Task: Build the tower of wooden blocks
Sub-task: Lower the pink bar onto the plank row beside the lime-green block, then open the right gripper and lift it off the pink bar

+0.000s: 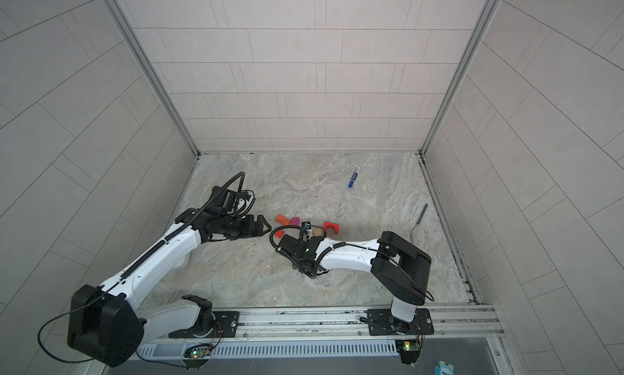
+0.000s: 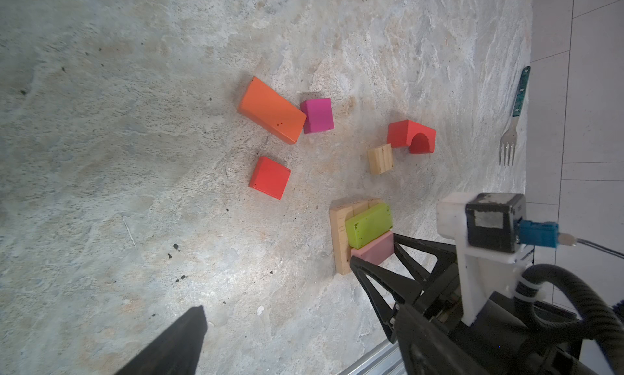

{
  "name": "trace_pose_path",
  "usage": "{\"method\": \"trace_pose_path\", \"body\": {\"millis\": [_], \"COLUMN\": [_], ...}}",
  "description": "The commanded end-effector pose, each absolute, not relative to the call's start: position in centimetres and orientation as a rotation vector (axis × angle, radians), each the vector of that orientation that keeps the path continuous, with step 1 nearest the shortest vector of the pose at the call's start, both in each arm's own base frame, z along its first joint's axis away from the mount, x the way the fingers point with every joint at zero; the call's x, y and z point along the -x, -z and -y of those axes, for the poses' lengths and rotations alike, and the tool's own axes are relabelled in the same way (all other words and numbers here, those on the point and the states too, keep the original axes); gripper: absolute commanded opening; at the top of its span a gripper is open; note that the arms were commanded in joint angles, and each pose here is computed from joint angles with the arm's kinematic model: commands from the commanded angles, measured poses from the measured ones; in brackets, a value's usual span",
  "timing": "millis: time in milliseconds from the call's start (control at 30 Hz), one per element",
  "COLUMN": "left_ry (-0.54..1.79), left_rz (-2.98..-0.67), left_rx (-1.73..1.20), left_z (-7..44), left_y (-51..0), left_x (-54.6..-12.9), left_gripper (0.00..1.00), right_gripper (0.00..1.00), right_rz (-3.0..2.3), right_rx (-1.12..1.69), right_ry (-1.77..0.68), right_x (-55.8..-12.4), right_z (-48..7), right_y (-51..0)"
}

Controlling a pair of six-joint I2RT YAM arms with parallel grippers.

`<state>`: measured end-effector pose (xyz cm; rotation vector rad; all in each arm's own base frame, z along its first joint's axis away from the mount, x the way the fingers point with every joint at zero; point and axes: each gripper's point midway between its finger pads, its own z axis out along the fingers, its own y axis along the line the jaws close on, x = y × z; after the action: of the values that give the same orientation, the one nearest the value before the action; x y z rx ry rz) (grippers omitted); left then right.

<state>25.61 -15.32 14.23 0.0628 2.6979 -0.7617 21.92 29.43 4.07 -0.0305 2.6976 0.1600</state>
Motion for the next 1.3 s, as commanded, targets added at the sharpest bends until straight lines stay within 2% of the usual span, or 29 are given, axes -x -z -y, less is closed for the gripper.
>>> {"method": "trace_pose_path", "body": {"millis": [0,300,533,967,1167,1267], "left_ry": [0.762,0.762,0.762,0.788,0.806,0.813], "left_rz": [-2.690,-2.688,-2.687,-2.717,-2.747,-2.758], "left_rx": [-0.054,-0.056,-0.057,-0.056,-0.073,-0.082], "left_z": [15.1,15.1,15.1,15.5,16.1,16.4], "left_y": [-14.2,-14.3,-14.3,-13.6,-13.0,-12.8], "left_x": [-25.5,-25.5,-25.5,-25.3,-24.7,-24.7], "left_gripper": [0.94,0.94,0.94,0.94,0.94,0.94], "right_gripper": [0.59,0.66,0.67,0.74,0.81,0.92], "right_rz": [-2.694,-2.675,-2.650,-2.550,-2.546,-2.570], "right_rx": [0.008,0.011,0.023,0.118,0.231,0.345], "right_ry": [-0.137,-0.160,-0.183,-0.057,-0.060,-0.090], "right_x": [-21.8,-21.9,-21.9,-21.8,-21.5,-21.1], "right_z": [-29.3,-29.4,-29.7,-26.8,-25.1,-25.0], "right_y": [-4.2,-4.8,-5.7,-9.1,-9.7,-9.1]}}
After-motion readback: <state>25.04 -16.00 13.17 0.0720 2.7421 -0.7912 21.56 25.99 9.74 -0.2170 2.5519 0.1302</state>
